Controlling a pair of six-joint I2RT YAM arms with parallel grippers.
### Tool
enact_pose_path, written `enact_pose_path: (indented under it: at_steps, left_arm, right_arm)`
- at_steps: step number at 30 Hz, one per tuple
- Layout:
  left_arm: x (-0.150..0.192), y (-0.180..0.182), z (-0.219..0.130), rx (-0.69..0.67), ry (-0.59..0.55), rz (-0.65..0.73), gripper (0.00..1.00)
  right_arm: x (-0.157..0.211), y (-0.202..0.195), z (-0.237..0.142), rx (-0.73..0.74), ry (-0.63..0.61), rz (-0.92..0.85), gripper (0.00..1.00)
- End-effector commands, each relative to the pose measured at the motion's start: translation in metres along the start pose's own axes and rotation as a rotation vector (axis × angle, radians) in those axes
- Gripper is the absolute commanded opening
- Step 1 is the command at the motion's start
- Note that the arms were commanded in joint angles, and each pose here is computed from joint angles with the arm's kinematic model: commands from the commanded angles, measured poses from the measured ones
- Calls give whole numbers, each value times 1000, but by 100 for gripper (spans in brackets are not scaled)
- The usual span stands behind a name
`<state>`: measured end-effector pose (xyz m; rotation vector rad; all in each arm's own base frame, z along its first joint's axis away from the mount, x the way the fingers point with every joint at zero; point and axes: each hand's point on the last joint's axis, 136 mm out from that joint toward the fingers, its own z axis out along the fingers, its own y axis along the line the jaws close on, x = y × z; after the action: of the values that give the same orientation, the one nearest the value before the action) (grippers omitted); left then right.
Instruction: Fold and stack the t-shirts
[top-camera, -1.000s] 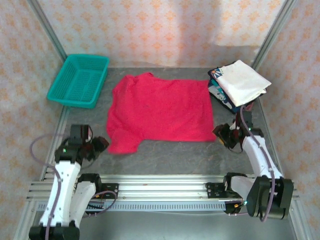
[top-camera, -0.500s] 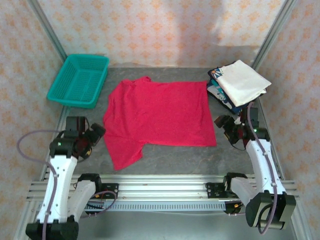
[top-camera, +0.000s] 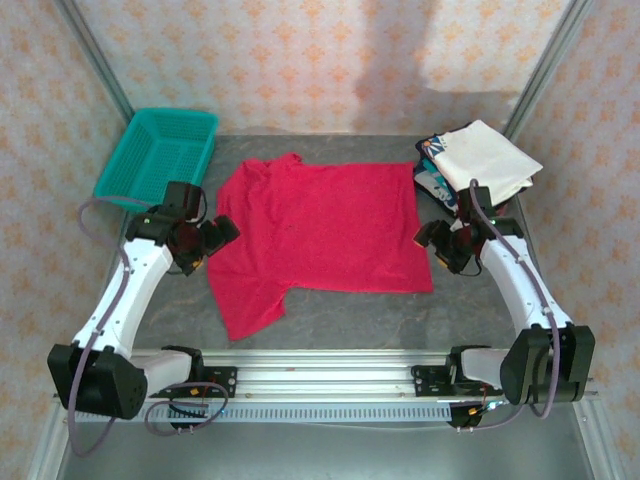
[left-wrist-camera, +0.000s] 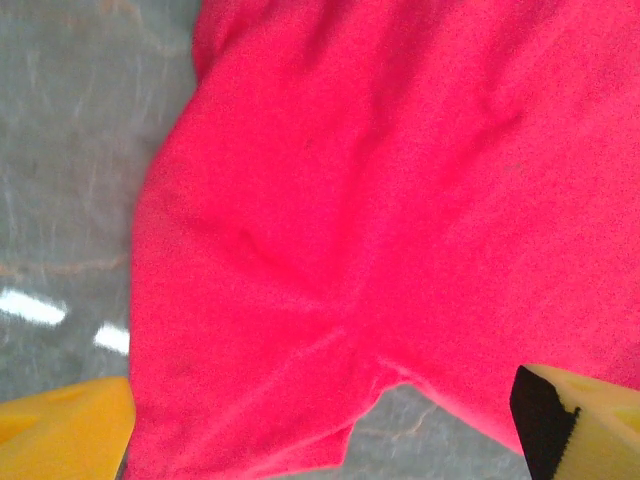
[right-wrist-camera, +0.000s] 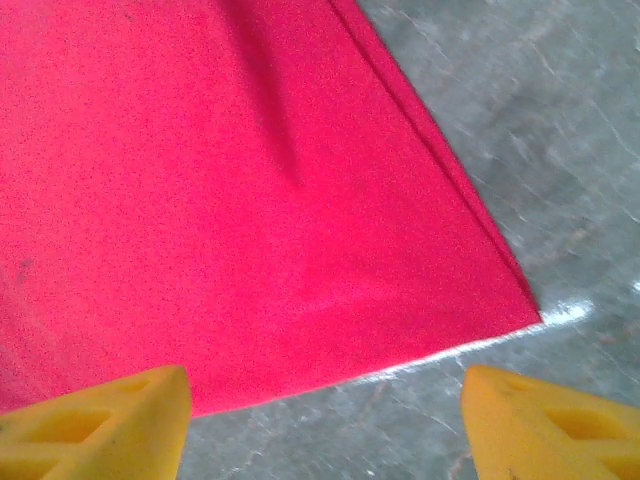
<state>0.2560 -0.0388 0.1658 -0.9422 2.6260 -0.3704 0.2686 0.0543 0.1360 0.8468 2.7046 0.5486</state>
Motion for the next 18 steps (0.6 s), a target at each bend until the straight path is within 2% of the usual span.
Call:
enact_pose_path:
  at_steps: [1, 7, 12, 18]
  left_arm:
    - [41, 17, 4, -17, 96, -34, 96]
    - [88, 54, 28, -117, 195, -60, 89]
    - [104, 75, 47, -189, 236, -65, 79]
    - [123, 84, 64, -241, 306, -24, 69]
  right_arm:
    - [26, -37, 7, 135, 72, 31, 69]
    - [43, -59, 36, 183, 141, 68, 59]
    - [42, -60, 53, 175, 158, 80, 53]
    - [41, -63, 60, 190, 164, 86, 51]
